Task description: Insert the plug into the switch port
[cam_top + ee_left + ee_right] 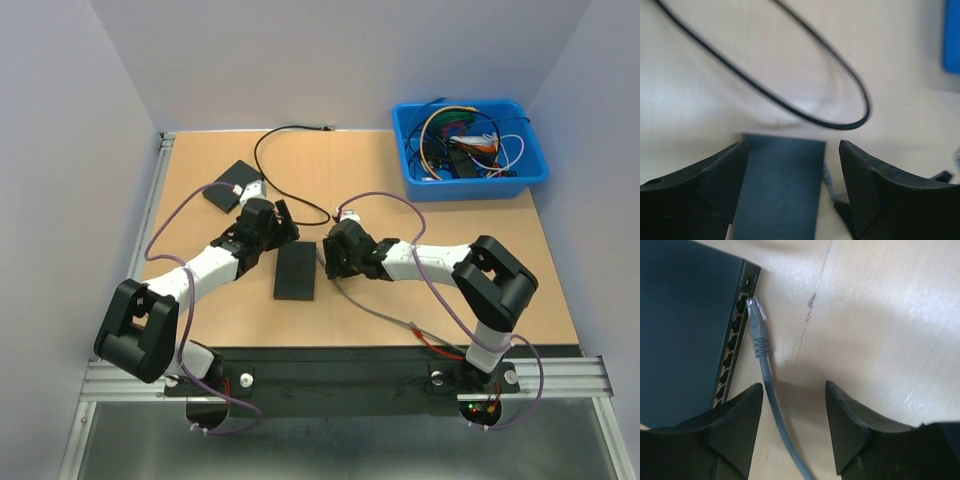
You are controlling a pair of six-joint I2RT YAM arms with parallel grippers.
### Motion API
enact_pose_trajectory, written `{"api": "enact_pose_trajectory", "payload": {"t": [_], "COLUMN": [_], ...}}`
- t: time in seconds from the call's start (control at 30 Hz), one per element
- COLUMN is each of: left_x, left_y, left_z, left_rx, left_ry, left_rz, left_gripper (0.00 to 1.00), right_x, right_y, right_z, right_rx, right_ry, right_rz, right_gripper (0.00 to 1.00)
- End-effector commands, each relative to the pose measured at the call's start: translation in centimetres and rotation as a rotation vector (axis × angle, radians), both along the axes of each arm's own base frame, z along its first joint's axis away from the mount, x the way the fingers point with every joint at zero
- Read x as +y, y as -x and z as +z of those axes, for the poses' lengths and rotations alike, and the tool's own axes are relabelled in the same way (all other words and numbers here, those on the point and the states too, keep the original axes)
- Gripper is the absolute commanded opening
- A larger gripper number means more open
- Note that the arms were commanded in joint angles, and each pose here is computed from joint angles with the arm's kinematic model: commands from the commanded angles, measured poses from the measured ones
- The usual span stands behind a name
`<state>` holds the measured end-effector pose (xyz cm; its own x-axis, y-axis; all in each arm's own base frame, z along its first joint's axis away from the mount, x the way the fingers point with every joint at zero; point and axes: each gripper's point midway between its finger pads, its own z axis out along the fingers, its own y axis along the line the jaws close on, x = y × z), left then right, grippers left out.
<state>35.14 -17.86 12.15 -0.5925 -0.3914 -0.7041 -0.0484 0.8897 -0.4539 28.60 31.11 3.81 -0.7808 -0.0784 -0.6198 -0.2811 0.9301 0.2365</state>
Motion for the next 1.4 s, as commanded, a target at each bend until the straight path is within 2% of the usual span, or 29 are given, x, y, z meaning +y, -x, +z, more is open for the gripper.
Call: {"api": "enact_pose_trajectory", "payload": {"t": [0.0,0.13,0.23,0.3,0.6,0.7,0.83,0.97,1.13,1.2,1.37], "left_x": [2.6,2.4,1.9,1.3,-3.1,-5.7,-7.4,-7.1,-5.8,-5.6,-8.1], "left_y": [2.5,2.8,2.8,2.5,1.4,1.8,2.0,1.3,0.5,0.7,4.9], "left_z": [-5.6,-7.3,-7.8,-7.6,-7.0,-6.7,-5.7,-3.3,1.8,3.4,8.5], "left_rx": [0.130,0.159,0.158,0.140,0.080,0.056,0.019,-0.045,-0.124,-0.158,-0.288], "left_ry": [-0.113,-0.116,-0.097,-0.072,0.051,0.096,0.094,0.064,0.018,0.038,0.233], "left_rz": [0.045,0.029,0.013,-0.005,-0.188,-0.280,-0.332,-0.304,-0.256,-0.255,-0.426], "left_gripper": [0.84,0.84,0.84,0.84,0.84,0.84,0.84,0.84,0.84,0.84,0.77], "right_x": [1.2,1.4,1.0,0.4,-3.4,-4.2,-5.7,-6.3,-7.6,-7.6,-5.6], "right_y": [-1.6,-1.4,-0.9,-0.8,1.5,2.1,2.9,3.2,3.5,3.9,5.3], "right_z": [0.0,-1.4,-2.4,-2.6,-4.5,-4.6,-4.6,-2.6,2.1,3.4,9.3], "right_rx": [-0.030,-0.005,0.007,0.004,0.031,0.038,0.031,-0.008,-0.092,-0.106,-0.195], "right_ry": [-0.005,0.004,0.021,0.034,0.094,0.093,0.102,0.063,-0.009,-0.047,-0.222], "right_rz": [-0.003,0.010,0.016,0.007,-0.053,-0.071,-0.113,-0.118,-0.151,-0.136,0.008], "right_gripper": [0.56,0.48,0.35,0.32,0.27,0.19,0.08,0.01,0.01,0.00,0.00]}}
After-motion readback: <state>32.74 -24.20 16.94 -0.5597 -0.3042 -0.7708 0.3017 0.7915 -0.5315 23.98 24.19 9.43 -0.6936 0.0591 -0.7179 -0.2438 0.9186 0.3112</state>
